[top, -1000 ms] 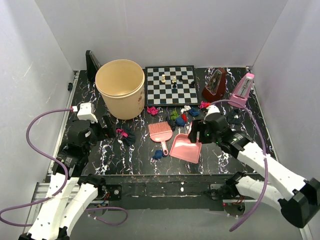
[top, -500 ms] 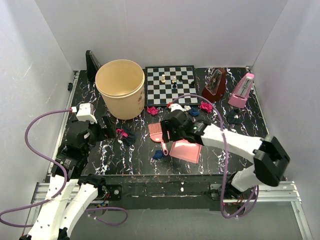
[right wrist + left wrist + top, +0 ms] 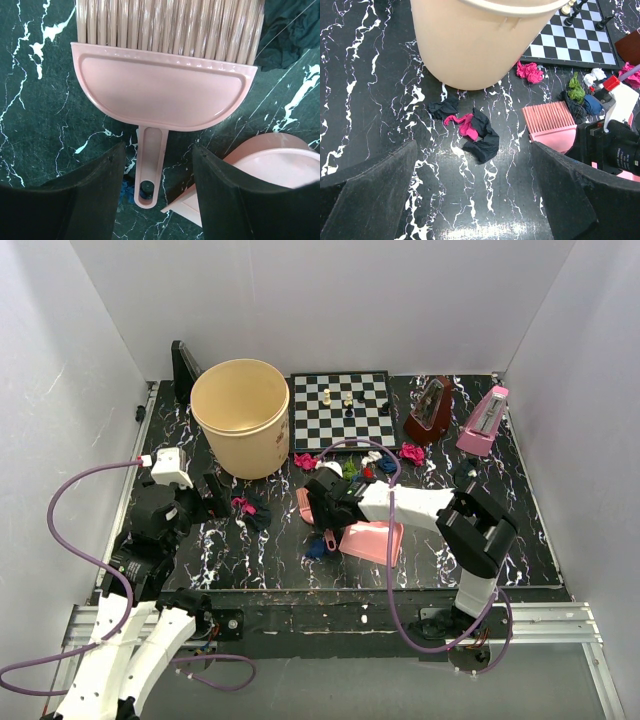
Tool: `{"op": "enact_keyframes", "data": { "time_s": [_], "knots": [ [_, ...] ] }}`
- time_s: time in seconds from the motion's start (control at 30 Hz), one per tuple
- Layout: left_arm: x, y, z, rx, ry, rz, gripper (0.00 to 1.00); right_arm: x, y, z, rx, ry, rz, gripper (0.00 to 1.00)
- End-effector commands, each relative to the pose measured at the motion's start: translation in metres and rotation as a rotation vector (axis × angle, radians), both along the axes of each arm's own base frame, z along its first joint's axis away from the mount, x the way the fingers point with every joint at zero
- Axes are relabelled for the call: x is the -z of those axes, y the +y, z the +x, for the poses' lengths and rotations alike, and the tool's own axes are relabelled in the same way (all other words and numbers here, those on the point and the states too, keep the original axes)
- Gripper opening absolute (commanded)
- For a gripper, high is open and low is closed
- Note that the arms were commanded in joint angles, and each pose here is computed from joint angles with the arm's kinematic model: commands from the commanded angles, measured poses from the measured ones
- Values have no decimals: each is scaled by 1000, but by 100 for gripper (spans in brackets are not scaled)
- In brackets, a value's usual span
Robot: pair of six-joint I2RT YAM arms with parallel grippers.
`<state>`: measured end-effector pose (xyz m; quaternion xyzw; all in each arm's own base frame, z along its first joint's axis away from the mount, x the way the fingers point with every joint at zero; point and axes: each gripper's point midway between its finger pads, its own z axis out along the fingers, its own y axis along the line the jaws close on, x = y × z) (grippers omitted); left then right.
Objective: Sweep away the paper scraps from the table
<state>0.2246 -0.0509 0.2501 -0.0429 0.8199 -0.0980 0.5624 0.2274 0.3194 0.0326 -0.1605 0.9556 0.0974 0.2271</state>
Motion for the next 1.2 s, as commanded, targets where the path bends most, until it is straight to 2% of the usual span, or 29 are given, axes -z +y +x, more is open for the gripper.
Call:
{"op": "enact_keyframes", "data": {
  "time_s": [0.0, 0.13, 0.27, 0.4, 0.47, 0.57, 0.7, 0.87, 1.0, 1.17],
  "knots": [
    [1, -3, 4, 14, -4, 6, 98, -16, 15, 10, 16, -37, 40, 63],
    [4, -4, 5, 21, 8, 9, 98, -8, 18, 7, 2, -12, 44, 57],
    [10, -11, 8, 50, 35, 0, 98, -6, 16, 7, 16, -8, 26, 57],
    [25, -44, 11, 168, 135, -96, 98, -37, 8, 15, 36, -88, 52, 65],
    [45, -53, 16, 113, 249, -169, 98, -58, -6, 21, 71, -147, 66, 71],
    [67, -70, 22, 37, 330, -109, 98, -91, -36, 32, 160, -204, 127, 72],
    [83, -122, 12, 51, 380, -82, 98, -125, -95, 46, 318, -280, 191, 72],
    [120, -187, 7, 62, 475, -16, 98, -153, -165, 50, 458, -397, 189, 72],
    [140, -219, 11, 17, 510, -1, 98, -165, -192, 45, 496, -449, 198, 72],
    [151, -244, 26, -26, 503, 5, 98, -162, -199, 35, 491, -455, 219, 71]
  ]
}}
